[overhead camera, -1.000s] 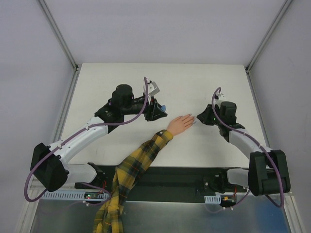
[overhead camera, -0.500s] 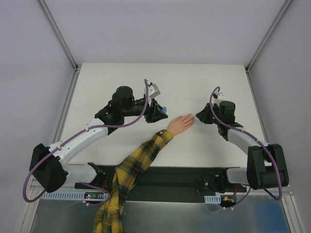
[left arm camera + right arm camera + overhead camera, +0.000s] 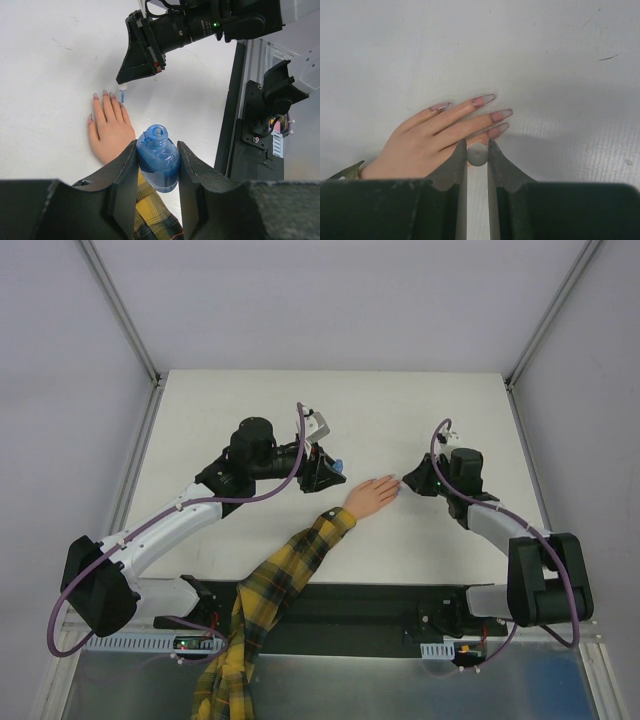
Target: Paint the nails
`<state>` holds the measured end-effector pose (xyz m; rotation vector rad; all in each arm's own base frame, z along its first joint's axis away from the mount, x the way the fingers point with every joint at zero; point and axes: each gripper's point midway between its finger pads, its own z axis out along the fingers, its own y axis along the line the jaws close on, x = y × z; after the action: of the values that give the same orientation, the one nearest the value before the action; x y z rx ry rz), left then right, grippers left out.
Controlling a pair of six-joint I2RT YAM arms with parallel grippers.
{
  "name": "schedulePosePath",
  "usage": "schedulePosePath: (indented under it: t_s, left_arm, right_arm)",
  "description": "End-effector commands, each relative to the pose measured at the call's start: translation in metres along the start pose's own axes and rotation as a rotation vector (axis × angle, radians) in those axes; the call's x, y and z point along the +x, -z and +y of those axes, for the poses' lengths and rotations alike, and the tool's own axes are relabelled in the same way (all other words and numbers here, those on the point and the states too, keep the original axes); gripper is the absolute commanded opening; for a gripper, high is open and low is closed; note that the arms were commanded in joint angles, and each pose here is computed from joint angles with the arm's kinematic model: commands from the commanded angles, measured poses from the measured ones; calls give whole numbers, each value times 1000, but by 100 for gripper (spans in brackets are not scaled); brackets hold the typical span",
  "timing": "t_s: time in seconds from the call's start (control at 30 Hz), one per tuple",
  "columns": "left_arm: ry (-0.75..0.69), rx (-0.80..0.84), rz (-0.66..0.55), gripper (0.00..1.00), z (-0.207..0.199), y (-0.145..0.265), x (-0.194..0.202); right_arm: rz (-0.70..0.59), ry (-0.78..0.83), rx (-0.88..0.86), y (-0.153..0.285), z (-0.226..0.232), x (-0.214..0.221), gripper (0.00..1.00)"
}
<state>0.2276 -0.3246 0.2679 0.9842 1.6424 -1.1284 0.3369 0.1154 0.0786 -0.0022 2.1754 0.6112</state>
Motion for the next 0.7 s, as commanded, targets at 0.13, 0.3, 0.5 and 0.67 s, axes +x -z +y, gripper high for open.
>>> schedulePosePath:
  t_s: [0.13, 0.3, 0.5, 0.67]
  left_arm:
    - [-63, 31, -70, 0, -11, 3, -21]
    - [-62, 33, -67, 0, -11, 2, -20]
    - [-61, 37, -68, 0, -11, 2, -21]
    - [-61, 40, -67, 0, -12, 2, -20]
  right_arm:
    - [-38, 28, -20, -7, 2, -13, 0]
    - [-35, 26, -27, -8, 3, -14, 0]
    - [-33, 23, -33, -10, 4, -14, 1]
    - [-36, 19, -39, -12, 5, -15, 0]
